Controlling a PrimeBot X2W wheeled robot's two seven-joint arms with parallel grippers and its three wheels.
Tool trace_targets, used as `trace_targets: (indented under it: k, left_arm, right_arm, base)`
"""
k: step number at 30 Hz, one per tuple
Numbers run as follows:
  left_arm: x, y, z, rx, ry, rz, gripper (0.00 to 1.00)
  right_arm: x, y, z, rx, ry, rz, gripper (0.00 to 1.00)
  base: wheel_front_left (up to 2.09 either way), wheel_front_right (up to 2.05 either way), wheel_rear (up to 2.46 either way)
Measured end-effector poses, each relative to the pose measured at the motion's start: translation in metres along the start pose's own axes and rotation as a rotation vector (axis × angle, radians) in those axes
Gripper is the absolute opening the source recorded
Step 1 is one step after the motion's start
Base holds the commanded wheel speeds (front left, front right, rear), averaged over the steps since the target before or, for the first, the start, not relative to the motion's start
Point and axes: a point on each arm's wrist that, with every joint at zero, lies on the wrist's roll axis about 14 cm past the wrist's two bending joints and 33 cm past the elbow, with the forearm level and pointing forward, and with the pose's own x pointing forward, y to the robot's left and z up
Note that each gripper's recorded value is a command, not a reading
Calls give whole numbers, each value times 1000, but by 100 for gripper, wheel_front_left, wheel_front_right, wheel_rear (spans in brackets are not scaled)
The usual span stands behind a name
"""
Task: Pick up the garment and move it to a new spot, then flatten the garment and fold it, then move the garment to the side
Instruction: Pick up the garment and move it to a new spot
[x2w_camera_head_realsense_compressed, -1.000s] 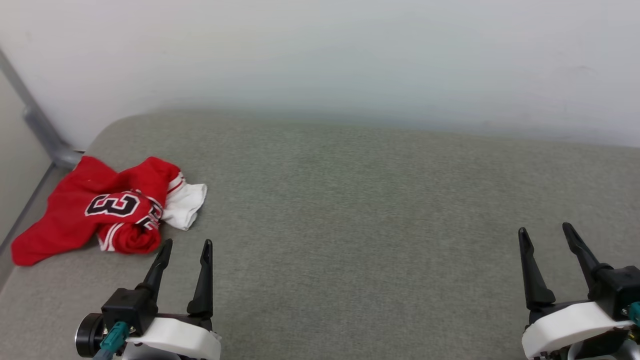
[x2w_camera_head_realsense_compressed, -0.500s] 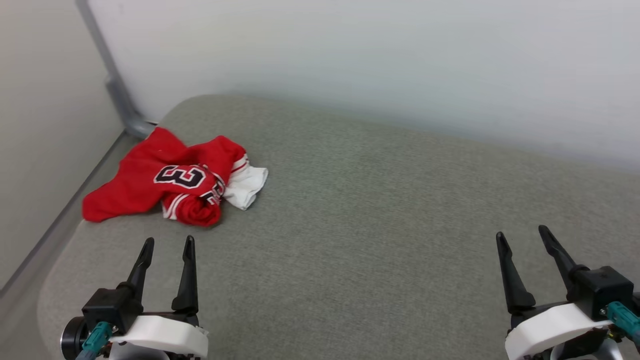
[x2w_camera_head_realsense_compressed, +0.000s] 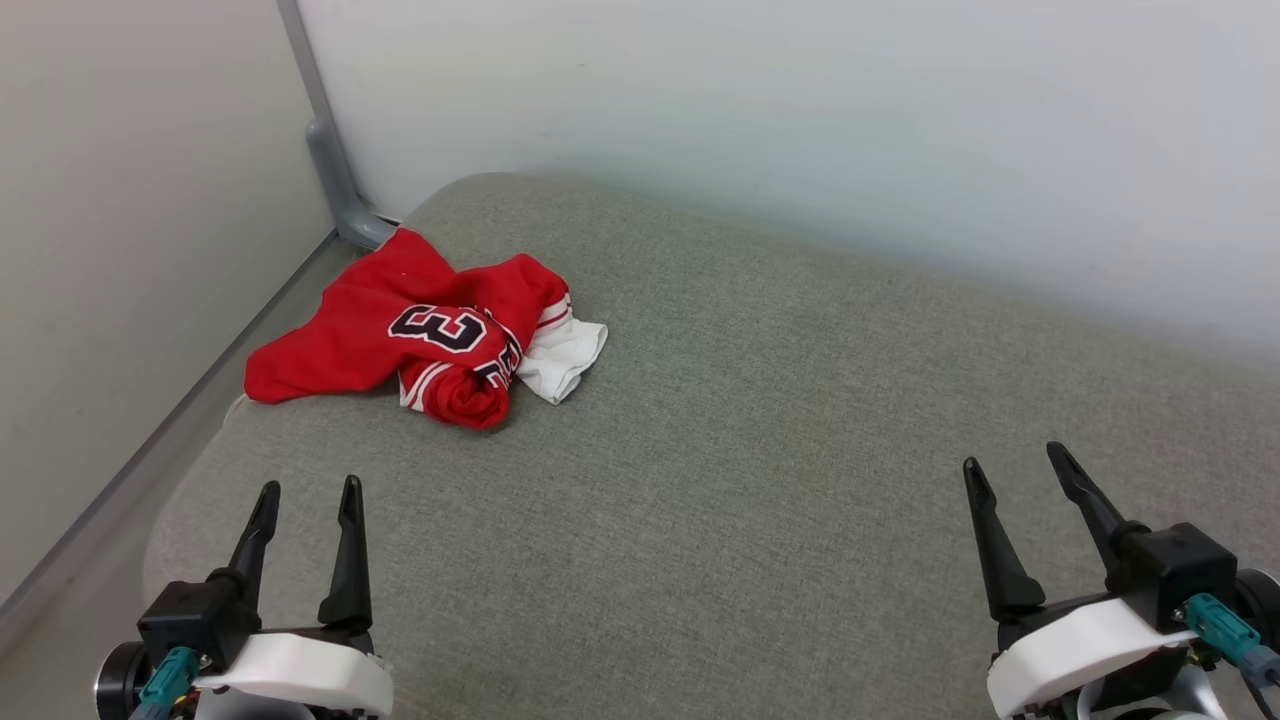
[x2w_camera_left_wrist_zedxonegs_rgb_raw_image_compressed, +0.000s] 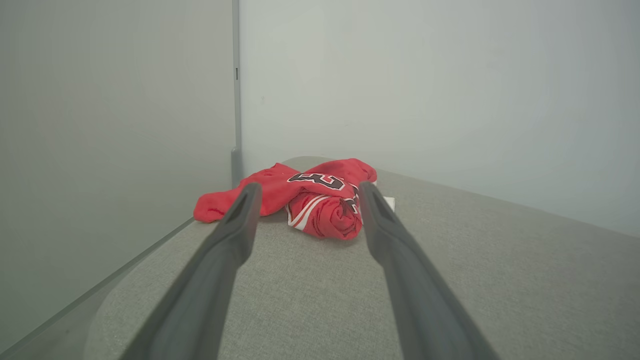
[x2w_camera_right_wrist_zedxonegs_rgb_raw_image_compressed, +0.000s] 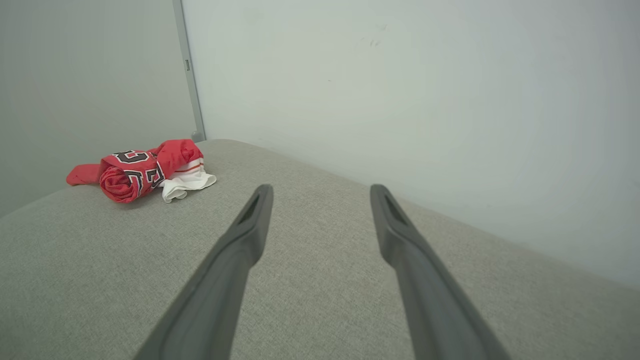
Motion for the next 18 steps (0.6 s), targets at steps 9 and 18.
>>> trace_targets:
  k: [9, 18]
  left_arm:
    - [19, -1, 3, 23, -4, -10, 100]
    - [94, -31, 15, 54, -46, -108, 100]
  right_arm:
    - [7, -6, -5, -3, 11, -9, 100]
    - [23, -37, -19, -19, 46, -75, 100]
  base:
    - [0, 0, 0]
    - [0, 0, 0]
